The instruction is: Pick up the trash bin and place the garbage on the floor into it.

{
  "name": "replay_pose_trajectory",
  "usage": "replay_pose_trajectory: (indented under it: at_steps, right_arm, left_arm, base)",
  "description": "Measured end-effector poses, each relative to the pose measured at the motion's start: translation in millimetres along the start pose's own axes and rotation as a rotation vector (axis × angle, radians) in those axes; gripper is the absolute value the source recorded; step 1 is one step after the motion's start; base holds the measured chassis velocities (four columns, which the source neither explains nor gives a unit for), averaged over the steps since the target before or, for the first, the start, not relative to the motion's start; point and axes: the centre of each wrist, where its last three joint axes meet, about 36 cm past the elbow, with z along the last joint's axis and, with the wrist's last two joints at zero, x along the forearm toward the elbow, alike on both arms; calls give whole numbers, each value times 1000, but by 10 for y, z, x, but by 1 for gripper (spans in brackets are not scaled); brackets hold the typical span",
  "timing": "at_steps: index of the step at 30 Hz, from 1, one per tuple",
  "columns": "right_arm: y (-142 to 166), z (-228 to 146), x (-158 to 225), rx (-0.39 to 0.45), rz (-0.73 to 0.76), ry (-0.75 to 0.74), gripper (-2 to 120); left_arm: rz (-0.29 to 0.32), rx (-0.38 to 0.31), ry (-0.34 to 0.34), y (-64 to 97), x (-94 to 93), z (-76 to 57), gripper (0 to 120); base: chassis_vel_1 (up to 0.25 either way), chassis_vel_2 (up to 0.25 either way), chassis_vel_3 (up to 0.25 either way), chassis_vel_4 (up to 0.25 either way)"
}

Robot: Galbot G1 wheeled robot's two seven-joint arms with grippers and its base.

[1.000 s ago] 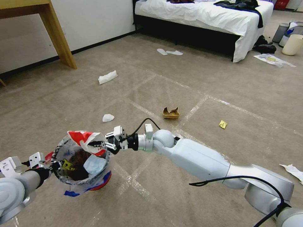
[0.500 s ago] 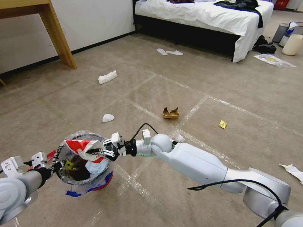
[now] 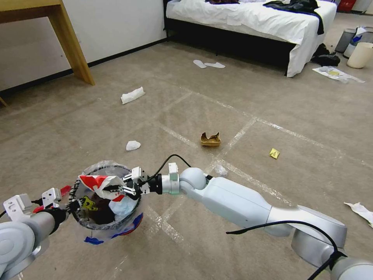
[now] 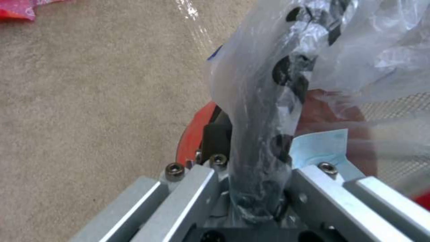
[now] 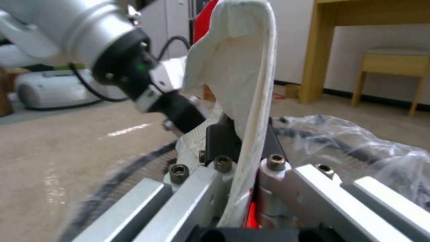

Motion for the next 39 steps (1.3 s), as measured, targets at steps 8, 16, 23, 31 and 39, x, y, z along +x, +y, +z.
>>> replay_pose_trajectory:
  at_steps: [8, 16, 23, 31, 39]
  right_arm:
    - [-38, 77, -102, 44, 55, 29, 17]
    - [-90, 69, -113, 88, 58, 77, 46]
    - [-105, 45, -74, 107, 53, 93, 71]
    - [-117, 10, -18, 115, 47, 101, 98]
    - [-121, -30, 7, 117, 37, 96, 100]
  left_arm:
    - [6, 1, 1, -16, 30, 23, 2]
    - [2, 2, -2, -1, 56, 11, 2]
    - [7, -1, -5, -27, 78, -9, 2]
    - [12, 2, -7, -50, 99, -1, 1]
    - [10, 3, -8, -43, 108, -2, 1]
  base:
    - [0, 0, 0, 0]
    - [0, 0, 0, 0]
    - [0, 0, 0, 0]
    - [0, 0, 0, 0]
    - [0, 0, 0, 0]
